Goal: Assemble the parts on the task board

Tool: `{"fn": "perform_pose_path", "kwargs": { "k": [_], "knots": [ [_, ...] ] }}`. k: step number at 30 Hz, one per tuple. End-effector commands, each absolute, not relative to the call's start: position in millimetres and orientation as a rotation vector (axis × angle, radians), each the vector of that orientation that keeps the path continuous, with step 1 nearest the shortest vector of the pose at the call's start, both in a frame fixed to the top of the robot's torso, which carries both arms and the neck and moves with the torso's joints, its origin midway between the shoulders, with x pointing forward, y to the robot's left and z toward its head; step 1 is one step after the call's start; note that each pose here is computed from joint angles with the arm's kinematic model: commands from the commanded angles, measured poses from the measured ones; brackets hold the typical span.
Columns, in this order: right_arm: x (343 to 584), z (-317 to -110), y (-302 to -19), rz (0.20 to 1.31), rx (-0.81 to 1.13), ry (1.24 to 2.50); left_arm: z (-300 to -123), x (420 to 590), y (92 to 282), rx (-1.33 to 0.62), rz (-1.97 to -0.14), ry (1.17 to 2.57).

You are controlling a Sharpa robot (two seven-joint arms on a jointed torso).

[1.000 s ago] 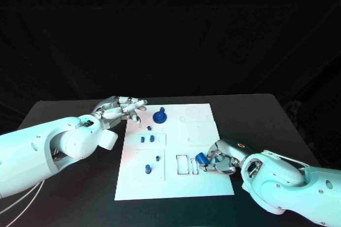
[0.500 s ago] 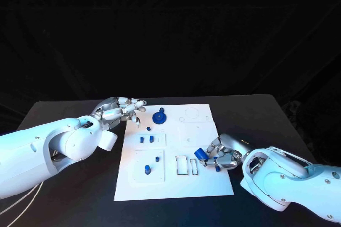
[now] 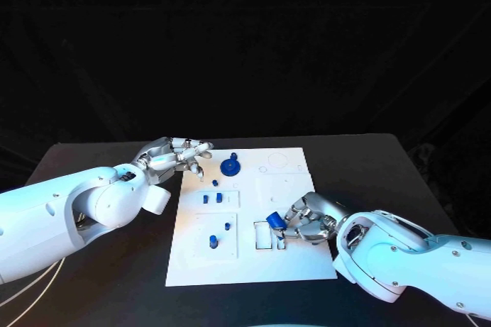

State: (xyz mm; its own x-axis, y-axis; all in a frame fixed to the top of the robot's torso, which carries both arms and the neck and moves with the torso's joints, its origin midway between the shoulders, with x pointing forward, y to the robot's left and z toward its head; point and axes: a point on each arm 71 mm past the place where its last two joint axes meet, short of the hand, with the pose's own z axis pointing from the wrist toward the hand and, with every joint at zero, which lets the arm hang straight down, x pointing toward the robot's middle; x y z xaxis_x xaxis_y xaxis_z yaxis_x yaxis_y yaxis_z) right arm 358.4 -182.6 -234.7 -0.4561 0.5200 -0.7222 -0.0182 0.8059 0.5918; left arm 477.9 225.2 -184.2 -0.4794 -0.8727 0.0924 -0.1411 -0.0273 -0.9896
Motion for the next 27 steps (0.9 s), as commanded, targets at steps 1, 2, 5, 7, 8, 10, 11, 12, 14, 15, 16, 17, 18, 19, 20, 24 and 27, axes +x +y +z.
{"fn": "perform_pose_path", "kwargs": {
  "k": [1, 2, 5, 7, 8, 10, 11, 12, 14, 15, 16, 17, 18, 19, 20, 24, 27],
  "knots": [
    [356.9, -241.1, -175.7, 0.66, 0.35, 2.016, -182.7, 476.6, 221.2, -1.055, -1.589, 1.656],
    [356.8, -241.8, -174.9, 0.661, 0.348, 2.02, -182.7, 476.6, 221.2, -1.055, -1.59, 1.656],
    [355.8, -246.6, -168.4, 0.665, 0.334, 2.043, -182.6, 476.4, 220.8, -1.054, -1.591, 1.657],
    [355.1, -248.8, -165.7, 0.668, 0.328, 2.052, -182.6, 476.3, 220.7, -1.054, -1.591, 1.657],
    [355.0, -249.7, -164.6, 0.668, 0.325, 2.055, -182.5, 476.2, 220.7, -1.054, -1.592, 1.657],
    [355.2, -251.0, -163.3, 0.668, 0.32, 2.058, -182.6, 476.2, 220.6, -1.054, -1.592, 1.658],
    [355.3, -251.5, -162.9, 0.668, 0.318, 2.061, -182.6, 476.2, 220.6, -1.054, -1.592, 1.658],
    [355.6, -252.2, -162.7, 0.666, 0.316, 2.063, -182.6, 476.2, 220.6, -1.054, -1.592, 1.659],
    [356.1, -253.3, -162.3, 0.664, 0.312, 2.068, -182.6, 476.2, 220.6, -1.054, -1.593, 1.659],
    [356.5, -253.9, -162.2, 0.662, 0.311, 2.07, -182.6, 476.2, 220.6, -1.054, -1.592, 1.66],
    [356.9, -254.4, -162.2, 0.66, 0.31, 2.072, -182.7, 476.2, 220.7, -1.054, -1.592, 1.66],
    [357.3, -254.8, -162.2, 0.658, 0.31, 2.073, -182.7, 476.2, 220.7, -1.054, -1.592, 1.66],
    [357.7, -255.3, -162.2, 0.657, 0.31, 2.074, -182.7, 476.2, 220.7, -1.054, -1.592, 1.66],
    [358.1, -255.6, -162.2, 0.656, 0.31, 2.075, -182.7, 476.2, 220.6, -1.054, -1.592, 1.661],
    [358.5, -255.9, -162.1, 0.655, 0.31, 2.075, -182.7, 476.2, 220.6, -1.054, -1.592, 1.66],
    [359.6, -256.8, -162.3, 0.652, 0.306, 2.077, -182.7, 476.3, 220.8, -1.055, -1.592, 1.66],
    [360.4, -257.7, -162.3, 0.647, 0.304, 2.081, -182.8, 476.4, 221.2, -1.056, -1.591, 1.66]
  ]
}}
